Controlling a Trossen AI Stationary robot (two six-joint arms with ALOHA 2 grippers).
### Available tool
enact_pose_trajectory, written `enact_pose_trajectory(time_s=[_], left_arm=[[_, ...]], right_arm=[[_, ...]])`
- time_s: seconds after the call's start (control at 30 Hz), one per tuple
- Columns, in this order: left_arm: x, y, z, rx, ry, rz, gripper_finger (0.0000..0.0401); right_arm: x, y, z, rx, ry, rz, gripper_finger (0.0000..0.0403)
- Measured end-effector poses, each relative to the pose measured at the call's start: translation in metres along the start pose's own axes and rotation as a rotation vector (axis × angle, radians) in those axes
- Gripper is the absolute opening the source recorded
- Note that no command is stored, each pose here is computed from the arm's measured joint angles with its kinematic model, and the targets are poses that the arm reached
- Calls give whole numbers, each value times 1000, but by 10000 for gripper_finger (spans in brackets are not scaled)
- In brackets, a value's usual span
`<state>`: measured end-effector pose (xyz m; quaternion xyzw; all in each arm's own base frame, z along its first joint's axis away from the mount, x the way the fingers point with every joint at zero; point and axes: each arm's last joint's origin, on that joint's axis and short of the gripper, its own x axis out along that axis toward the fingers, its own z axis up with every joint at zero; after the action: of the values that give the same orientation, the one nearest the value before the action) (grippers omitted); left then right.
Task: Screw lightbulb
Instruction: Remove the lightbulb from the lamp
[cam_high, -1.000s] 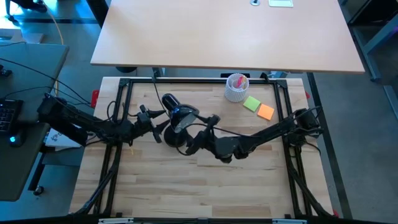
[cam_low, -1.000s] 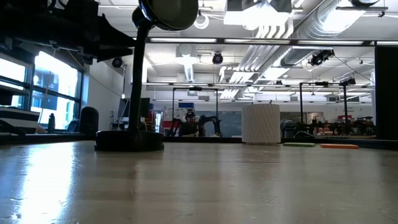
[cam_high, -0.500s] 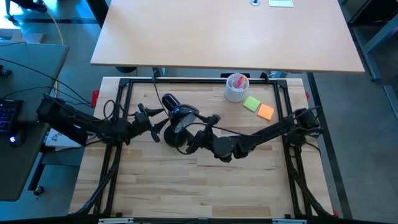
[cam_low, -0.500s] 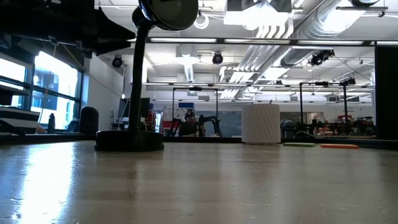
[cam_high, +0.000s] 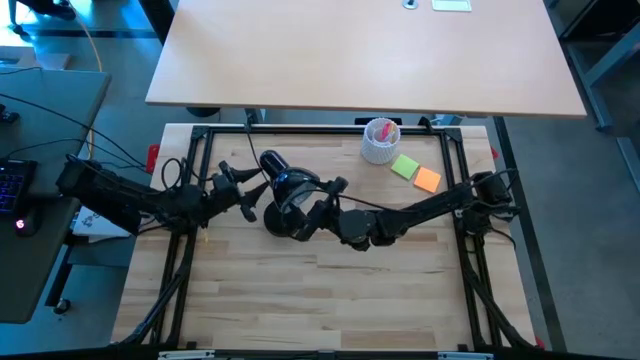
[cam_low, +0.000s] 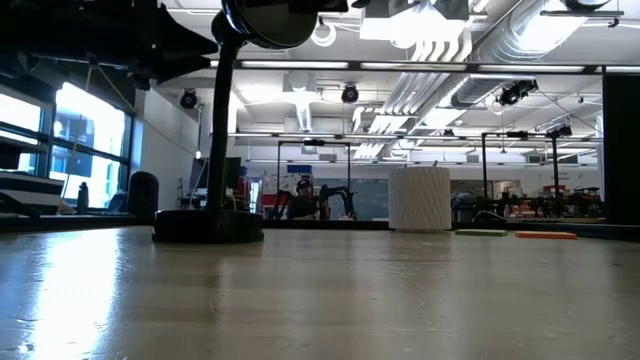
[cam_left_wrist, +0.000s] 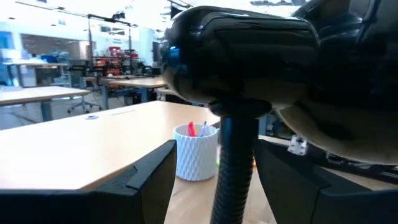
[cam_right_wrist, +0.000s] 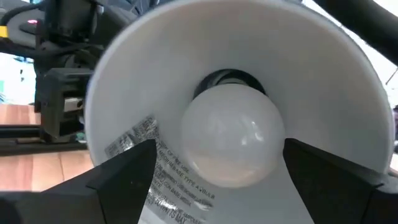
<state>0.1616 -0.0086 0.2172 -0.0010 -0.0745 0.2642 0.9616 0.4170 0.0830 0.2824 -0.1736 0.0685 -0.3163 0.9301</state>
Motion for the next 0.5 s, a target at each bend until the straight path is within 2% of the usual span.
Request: enact_pose_trajectory(time_s=[0.2,0.5], left_arm=[[2,-1,0,3,-13,-115,196],[2,-1,0,-13,-11,-125,177]], right_arm=[[9,-7,-2,9,-3,9,348],[17,-13,-5,-152,2,-3,342]])
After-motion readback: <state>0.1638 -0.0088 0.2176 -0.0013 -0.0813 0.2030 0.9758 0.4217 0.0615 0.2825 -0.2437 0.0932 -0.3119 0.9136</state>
